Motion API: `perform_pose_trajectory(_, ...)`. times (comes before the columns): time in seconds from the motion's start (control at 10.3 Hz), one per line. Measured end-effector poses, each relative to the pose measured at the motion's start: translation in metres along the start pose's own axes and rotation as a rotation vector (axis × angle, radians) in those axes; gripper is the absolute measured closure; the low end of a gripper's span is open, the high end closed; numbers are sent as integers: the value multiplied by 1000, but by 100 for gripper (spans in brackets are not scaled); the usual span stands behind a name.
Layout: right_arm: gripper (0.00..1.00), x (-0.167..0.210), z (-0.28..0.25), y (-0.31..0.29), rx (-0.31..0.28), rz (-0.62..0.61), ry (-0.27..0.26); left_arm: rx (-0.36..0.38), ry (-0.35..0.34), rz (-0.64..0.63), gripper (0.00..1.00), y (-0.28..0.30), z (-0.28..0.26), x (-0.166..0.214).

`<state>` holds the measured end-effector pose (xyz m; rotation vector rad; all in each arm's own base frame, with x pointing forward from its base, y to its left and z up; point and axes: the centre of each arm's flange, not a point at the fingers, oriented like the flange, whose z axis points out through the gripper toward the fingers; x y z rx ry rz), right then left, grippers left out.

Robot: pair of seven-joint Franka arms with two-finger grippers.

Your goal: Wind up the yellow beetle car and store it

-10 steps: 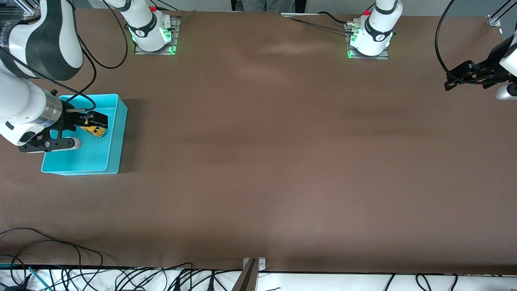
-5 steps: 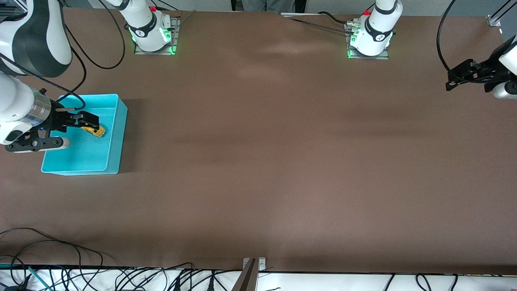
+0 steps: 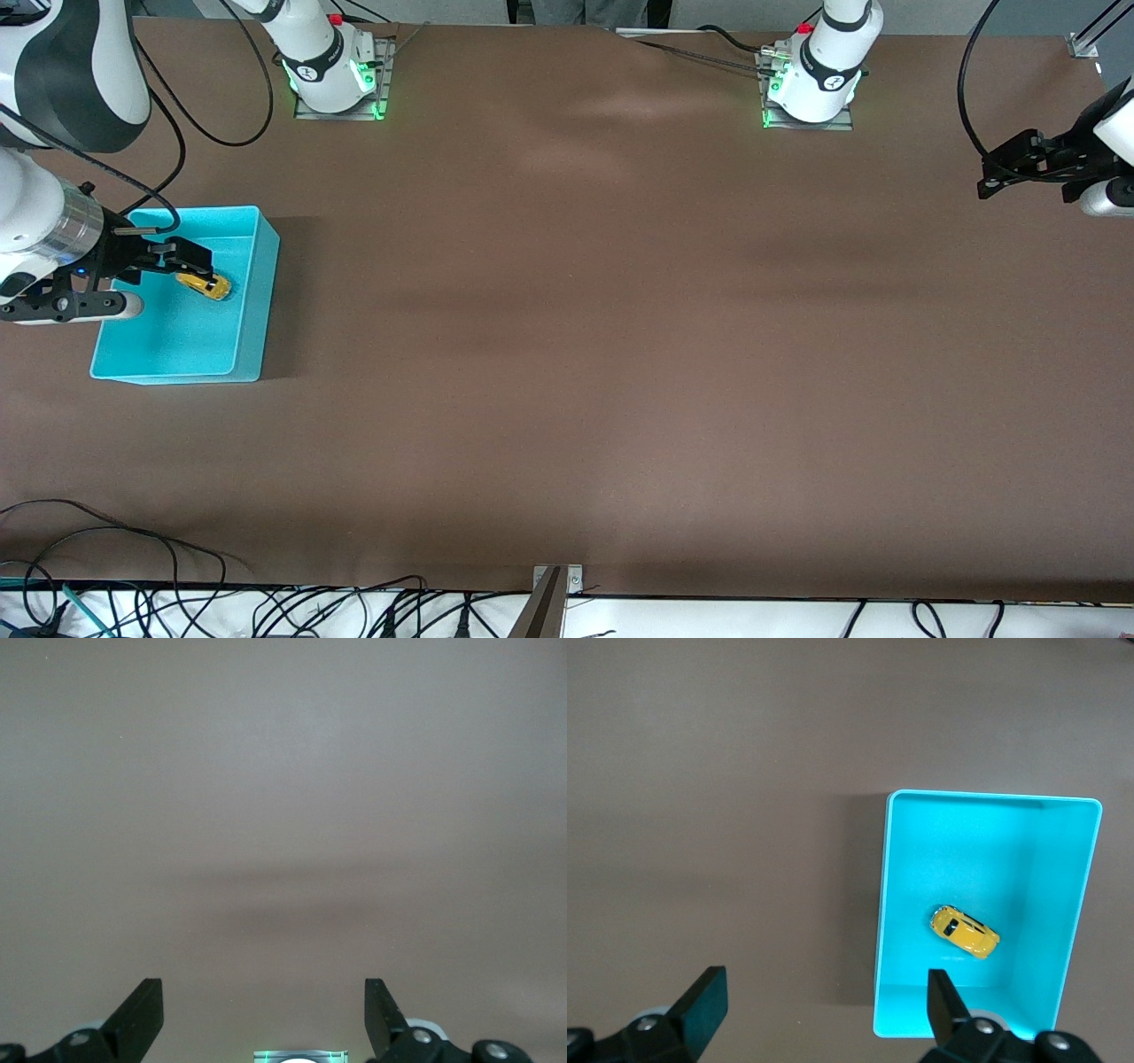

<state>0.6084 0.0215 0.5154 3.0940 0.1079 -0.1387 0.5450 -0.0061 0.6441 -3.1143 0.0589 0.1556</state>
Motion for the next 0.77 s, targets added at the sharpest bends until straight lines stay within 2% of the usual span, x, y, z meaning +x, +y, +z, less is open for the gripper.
perform_pose_trajectory(0.48, 0, 2, -7, -1, 1, 82, 23, 0, 0, 0, 0, 0, 0, 0)
perform_pose_trajectory(0.77, 0, 1, -10, -1, 1, 87, 29, 0, 0, 0, 0, 0, 0, 0)
